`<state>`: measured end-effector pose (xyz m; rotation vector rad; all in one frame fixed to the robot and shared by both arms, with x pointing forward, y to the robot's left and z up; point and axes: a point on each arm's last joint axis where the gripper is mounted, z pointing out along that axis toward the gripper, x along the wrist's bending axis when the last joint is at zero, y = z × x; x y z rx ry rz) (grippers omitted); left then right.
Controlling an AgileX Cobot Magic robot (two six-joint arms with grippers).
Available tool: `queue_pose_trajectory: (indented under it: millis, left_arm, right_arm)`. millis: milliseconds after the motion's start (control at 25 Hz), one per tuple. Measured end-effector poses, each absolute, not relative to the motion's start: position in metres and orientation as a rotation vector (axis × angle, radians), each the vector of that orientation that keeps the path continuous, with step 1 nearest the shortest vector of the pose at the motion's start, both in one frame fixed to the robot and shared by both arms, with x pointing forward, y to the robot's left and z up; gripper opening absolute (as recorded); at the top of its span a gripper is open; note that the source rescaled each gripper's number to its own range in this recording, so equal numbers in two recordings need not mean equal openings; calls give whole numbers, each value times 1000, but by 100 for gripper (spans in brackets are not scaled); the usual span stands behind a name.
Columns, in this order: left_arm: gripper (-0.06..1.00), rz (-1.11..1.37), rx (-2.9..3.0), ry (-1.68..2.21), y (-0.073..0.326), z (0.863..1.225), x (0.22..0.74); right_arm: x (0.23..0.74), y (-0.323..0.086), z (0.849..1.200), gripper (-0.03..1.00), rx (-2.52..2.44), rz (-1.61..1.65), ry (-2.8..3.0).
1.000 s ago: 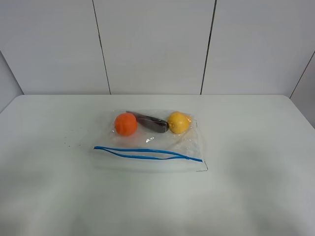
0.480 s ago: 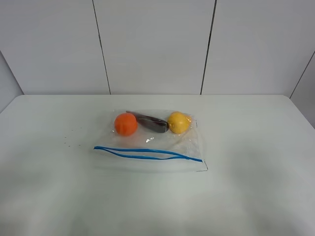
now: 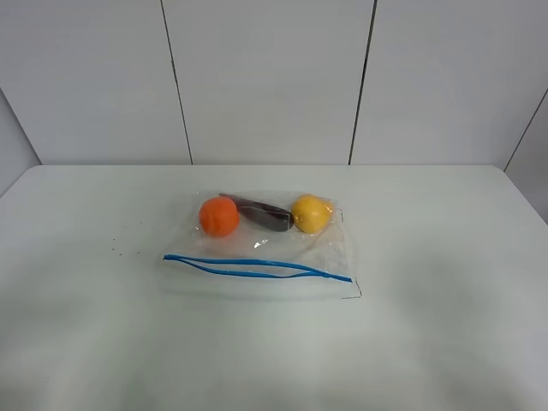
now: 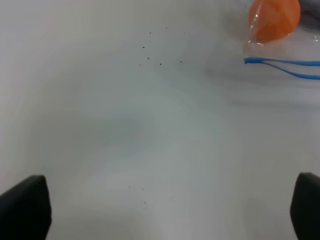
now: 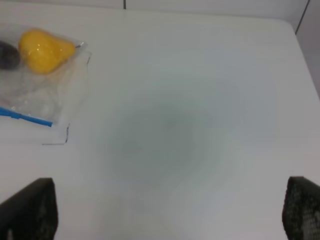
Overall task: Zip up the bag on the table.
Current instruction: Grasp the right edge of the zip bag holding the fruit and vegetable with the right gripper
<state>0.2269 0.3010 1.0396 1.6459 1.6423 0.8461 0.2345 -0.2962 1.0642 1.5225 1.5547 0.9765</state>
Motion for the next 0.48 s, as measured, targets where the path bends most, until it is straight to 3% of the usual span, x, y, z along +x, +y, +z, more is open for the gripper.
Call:
queue_pose_trajectory:
  millis: [200, 480]
  left_arm:
    - [100, 846, 1646, 1642, 301, 1040, 227]
    - [100, 846, 1646, 1642, 301, 1040, 227]
  right_arm:
    - [267, -293, 1072, 100, 1713, 934, 1652]
    - [341, -279, 1054, 100, 1958, 866, 1919]
